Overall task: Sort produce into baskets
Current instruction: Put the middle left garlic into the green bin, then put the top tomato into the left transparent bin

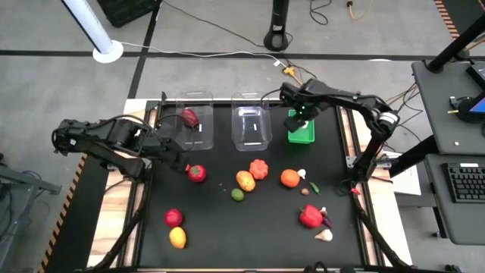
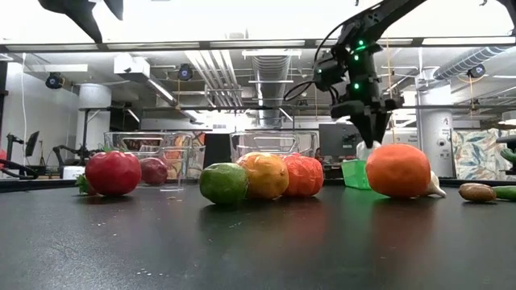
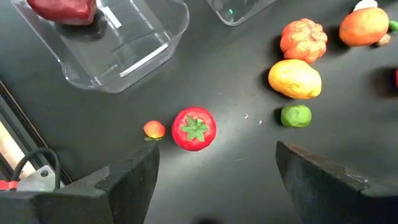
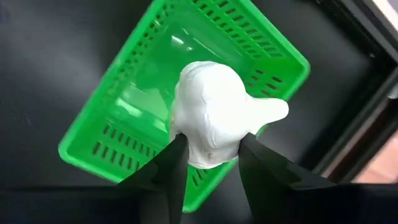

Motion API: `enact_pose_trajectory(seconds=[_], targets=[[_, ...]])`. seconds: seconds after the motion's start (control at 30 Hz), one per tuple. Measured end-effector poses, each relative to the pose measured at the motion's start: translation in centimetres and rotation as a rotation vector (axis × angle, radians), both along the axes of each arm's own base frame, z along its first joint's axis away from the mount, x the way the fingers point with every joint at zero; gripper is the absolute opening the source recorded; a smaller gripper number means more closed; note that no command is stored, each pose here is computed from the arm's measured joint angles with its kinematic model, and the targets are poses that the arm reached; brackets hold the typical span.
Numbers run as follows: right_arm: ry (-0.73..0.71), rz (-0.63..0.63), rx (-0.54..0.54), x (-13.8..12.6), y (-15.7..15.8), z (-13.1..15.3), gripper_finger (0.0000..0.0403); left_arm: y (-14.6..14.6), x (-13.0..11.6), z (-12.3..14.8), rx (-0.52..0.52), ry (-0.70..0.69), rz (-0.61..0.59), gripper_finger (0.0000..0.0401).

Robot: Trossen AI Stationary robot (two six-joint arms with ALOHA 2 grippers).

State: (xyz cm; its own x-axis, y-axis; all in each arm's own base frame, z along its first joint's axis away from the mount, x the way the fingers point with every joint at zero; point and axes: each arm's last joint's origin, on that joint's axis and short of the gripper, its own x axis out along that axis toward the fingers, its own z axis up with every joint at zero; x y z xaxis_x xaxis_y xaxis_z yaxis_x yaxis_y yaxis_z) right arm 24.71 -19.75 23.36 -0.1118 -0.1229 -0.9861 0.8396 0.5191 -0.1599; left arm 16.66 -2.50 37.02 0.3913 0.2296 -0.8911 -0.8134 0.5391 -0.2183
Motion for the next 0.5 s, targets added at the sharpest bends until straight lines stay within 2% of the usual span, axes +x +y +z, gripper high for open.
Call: enact_pose_trajectory(seconds=[0.23, 0.5], targets=[[-0.036, -0.014, 0.018, 0.21, 0.23, -0.8, 0.0185, -0.02, 0.09, -0.03, 0.01, 0.006, -0.024, 0.0302], [-0.056, -0.038, 0.003, 0.02, 0.39, -0.1, 0.0213, -0.09, 0.26, -0.1, 0.01, 0.013, -0.051, 0.0302]])
